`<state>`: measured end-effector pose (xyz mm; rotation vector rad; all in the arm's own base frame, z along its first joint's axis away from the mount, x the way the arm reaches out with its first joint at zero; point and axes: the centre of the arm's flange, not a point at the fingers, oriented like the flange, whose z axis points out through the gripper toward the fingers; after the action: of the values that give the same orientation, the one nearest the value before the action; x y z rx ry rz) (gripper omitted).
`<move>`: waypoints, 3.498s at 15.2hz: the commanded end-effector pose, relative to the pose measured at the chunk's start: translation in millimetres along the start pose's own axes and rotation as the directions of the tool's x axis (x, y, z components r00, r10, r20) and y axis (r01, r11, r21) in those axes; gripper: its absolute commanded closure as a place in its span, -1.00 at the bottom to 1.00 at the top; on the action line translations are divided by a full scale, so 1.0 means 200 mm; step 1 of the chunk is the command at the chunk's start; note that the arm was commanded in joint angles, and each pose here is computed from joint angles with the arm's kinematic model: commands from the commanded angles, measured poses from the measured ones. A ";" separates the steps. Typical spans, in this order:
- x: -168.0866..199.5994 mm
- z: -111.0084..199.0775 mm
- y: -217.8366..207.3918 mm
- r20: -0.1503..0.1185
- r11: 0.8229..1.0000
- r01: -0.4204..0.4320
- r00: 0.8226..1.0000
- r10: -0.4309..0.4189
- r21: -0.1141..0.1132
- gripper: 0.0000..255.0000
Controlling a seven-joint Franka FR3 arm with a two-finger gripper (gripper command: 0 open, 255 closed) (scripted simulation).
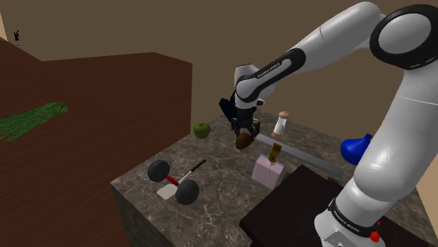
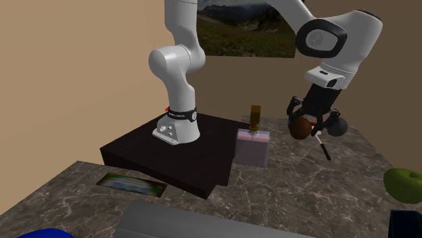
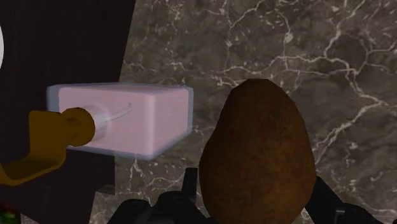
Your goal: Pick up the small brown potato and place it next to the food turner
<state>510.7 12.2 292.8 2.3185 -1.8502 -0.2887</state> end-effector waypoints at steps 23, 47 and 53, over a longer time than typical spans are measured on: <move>-0.52 0.23 -0.60 0.001 1.000 -0.001 1.000 0.001 0.000 1.00; -0.50 0.52 -0.67 0.001 1.000 -0.001 1.000 0.001 0.000 -1.00; -0.50 0.27 -0.67 0.001 1.000 -0.001 1.000 0.001 0.000 -1.00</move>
<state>602.7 141.4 207.7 2.3186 -1.8527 -0.2876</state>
